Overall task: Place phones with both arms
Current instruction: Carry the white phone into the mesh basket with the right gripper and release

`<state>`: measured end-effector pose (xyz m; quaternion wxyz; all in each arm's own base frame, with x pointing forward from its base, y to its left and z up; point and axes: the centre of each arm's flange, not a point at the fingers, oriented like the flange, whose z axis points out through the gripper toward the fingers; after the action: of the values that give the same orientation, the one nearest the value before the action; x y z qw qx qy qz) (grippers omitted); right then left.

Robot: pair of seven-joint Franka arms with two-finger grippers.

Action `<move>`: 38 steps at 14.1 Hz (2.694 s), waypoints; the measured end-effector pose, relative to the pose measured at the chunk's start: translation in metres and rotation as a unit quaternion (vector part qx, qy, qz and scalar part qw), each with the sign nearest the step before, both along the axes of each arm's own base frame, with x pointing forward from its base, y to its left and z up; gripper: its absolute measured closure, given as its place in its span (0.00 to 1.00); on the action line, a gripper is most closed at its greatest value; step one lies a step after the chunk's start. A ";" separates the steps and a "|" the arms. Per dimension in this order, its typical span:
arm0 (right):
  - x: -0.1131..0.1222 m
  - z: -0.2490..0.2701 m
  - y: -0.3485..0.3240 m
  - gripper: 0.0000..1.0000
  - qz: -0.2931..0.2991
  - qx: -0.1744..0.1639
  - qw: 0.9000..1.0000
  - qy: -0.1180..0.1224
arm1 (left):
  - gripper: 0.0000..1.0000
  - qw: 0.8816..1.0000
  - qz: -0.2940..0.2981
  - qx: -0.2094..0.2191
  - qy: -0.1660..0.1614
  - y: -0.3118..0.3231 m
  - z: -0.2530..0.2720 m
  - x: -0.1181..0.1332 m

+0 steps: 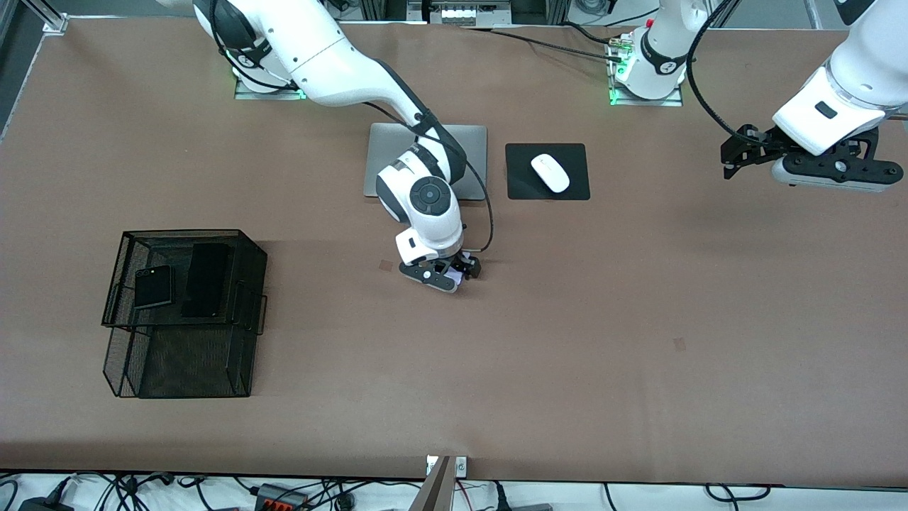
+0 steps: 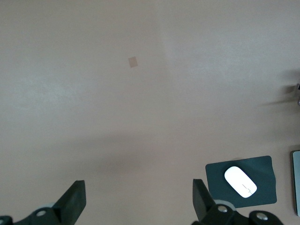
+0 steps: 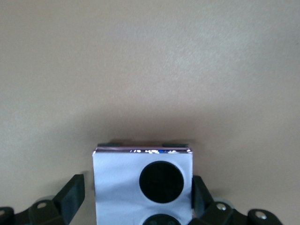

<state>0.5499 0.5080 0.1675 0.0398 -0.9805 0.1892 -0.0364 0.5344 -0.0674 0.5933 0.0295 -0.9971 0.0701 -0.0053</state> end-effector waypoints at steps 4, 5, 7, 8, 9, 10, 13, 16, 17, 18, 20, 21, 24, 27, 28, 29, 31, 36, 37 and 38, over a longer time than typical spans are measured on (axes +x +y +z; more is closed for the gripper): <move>-0.004 0.000 0.005 0.00 0.020 -0.011 1.000 -0.010 | 0.00 1.000 -0.002 0.000 0.001 -0.001 0.000 0.000; -0.004 0.000 0.005 0.07 0.022 -0.013 1.000 -0.012 | 0.00 1.000 -0.002 0.000 0.001 -0.001 0.001 0.000; -0.003 0.004 0.005 0.15 0.023 -0.013 1.000 -0.014 | 0.00 1.000 -0.002 0.000 -0.001 -0.001 0.005 -0.001; -0.002 0.003 0.004 0.16 0.023 -0.014 1.000 -0.014 | 0.00 1.000 -0.002 0.000 -0.001 -0.001 0.007 -0.001; 0.000 0.004 0.002 0.16 0.025 -0.015 0.999 -0.016 | 0.00 1.000 -0.002 0.000 -0.001 -0.001 0.008 -0.001; 0.003 0.006 0.000 0.16 0.031 -0.017 0.999 -0.018 | 0.00 1.000 -0.002 0.000 -0.001 -0.001 0.009 -0.001; 0.025 0.032 -0.020 0.16 0.064 -0.044 0.997 -0.008 | 0.00 1.000 -0.002 0.000 -0.001 -0.001 0.009 -0.001; 0.073 0.094 -0.079 0.16 0.104 -0.064 0.993 0.009 | 0.00 1.000 -0.002 0.000 -0.001 -0.001 0.009 -0.001; 0.089 0.113 -0.106 0.16 0.117 -0.067 0.991 0.013 | 0.00 1.000 -0.003 0.000 0.000 -0.002 0.009 -0.001; 0.103 0.129 -0.133 0.16 0.127 -0.070 0.989 0.017 | 0.00 1.000 -0.003 0.000 0.001 -0.002 0.009 -0.001; 0.125 0.152 -0.185 0.16 0.142 -0.074 0.987 0.026 | 0.00 1.000 -0.002 0.001 0.007 -0.001 0.008 -0.003; 0.134 0.160 -0.209 0.16 0.148 -0.076 0.986 0.030 | 0.00 1.000 -0.002 0.001 0.009 -0.001 0.008 -0.003; 0.156 0.174 -0.274 0.16 0.159 -0.077 0.984 0.036 | 0.00 1.000 -0.002 0.001 0.009 -0.001 0.008 -0.003; 0.180 0.185 -0.352 0.16 0.175 -0.078 0.981 0.031 | 0.00 1.000 -0.002 0.001 0.010 -0.001 0.008 -0.003; 0.186 0.189 -0.378 0.16 0.179 -0.081 0.980 0.028 | 0.00 1.000 -0.002 0.001 0.010 -0.001 0.008 -0.003; 0.191 0.191 -0.402 0.16 0.188 -0.087 0.978 0.024 | 0.00 1.000 -0.002 0.001 0.010 -0.001 0.008 -0.003; 0.201 0.190 -0.437 0.16 0.212 -0.108 0.971 0.008 | 0.00 1.000 -0.002 0.001 0.010 -0.001 0.008 -0.003; 0.217 0.150 -0.502 0.16 0.254 -0.127 0.959 -0.012 | 0.00 1.000 -0.002 0.001 0.010 -0.001 0.009 -0.004; 0.218 0.139 -0.510 0.16 0.254 -0.128 0.959 -0.013 | 0.00 1.000 -0.002 0.001 0.010 -0.001 0.009 -0.004; 0.219 0.130 -0.513 0.16 0.253 -0.127 0.959 -0.012 | 0.00 1.000 -0.002 0.001 0.010 -0.001 0.009 -0.004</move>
<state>0.7688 -0.0051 0.2971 -0.0754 -0.9927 -0.0718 -0.0604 0.5308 -0.0688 0.6019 0.0302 -0.9969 0.0725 0.0050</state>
